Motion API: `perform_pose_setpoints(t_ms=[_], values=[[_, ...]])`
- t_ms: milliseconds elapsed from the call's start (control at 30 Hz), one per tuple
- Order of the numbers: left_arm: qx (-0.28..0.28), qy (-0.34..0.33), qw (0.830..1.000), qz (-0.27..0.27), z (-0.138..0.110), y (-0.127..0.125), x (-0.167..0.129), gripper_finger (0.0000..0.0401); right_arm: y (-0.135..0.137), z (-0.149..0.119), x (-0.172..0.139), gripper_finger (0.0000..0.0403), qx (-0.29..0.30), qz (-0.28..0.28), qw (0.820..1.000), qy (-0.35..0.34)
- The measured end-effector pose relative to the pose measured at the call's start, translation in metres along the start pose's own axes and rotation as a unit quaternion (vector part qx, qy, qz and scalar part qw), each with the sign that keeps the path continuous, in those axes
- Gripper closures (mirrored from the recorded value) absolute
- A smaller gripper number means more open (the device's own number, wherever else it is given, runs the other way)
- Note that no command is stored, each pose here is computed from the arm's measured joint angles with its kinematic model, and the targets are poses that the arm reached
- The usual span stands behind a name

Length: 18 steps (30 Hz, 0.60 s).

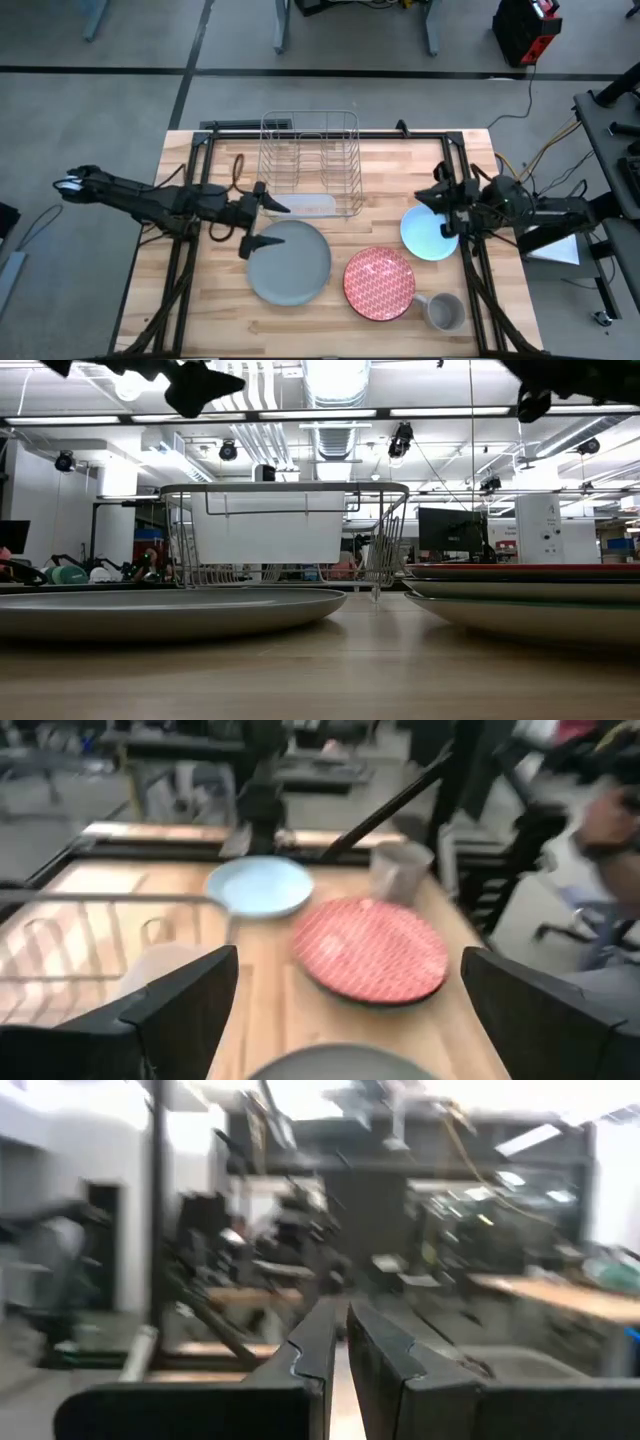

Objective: Sort dishes
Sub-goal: Put the gray plate into the dish rack

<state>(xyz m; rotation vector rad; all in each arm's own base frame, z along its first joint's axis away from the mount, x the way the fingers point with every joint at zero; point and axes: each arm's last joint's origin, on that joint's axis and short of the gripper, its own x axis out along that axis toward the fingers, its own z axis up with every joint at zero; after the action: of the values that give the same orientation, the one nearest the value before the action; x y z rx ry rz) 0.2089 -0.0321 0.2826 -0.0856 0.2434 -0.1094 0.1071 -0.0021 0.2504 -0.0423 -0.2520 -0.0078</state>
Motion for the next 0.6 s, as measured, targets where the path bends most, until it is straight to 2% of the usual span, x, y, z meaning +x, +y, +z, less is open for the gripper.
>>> perform_pose_setpoints(t_ms=[133,233,367,600], values=[[0.006,0.019,1.0,0.003,0.01,-0.001,0.009,0.0027,-0.001,0.008,0.016,0.038,0.007,-0.012,0.999,0.05],[0.024,0.017,0.999,-0.022,0.019,-0.004,0.015,0.0027,-0.002,0.011,0.026,0.0384,0.016,-0.011,0.995,0.099],[0.035,0.022,0.999,-0.025,0.024,-0.005,0.023,0.0027,-0.002,0.01,0.036,0.0389,0.024,-0.011,0.988,0.153],[-0.047,0.057,0.997,-0.02,0.02,-0.007,0.041,0.0027,-0.002,0.006,0.04,0.039,0.047,-0.013,0.983,0.18]])
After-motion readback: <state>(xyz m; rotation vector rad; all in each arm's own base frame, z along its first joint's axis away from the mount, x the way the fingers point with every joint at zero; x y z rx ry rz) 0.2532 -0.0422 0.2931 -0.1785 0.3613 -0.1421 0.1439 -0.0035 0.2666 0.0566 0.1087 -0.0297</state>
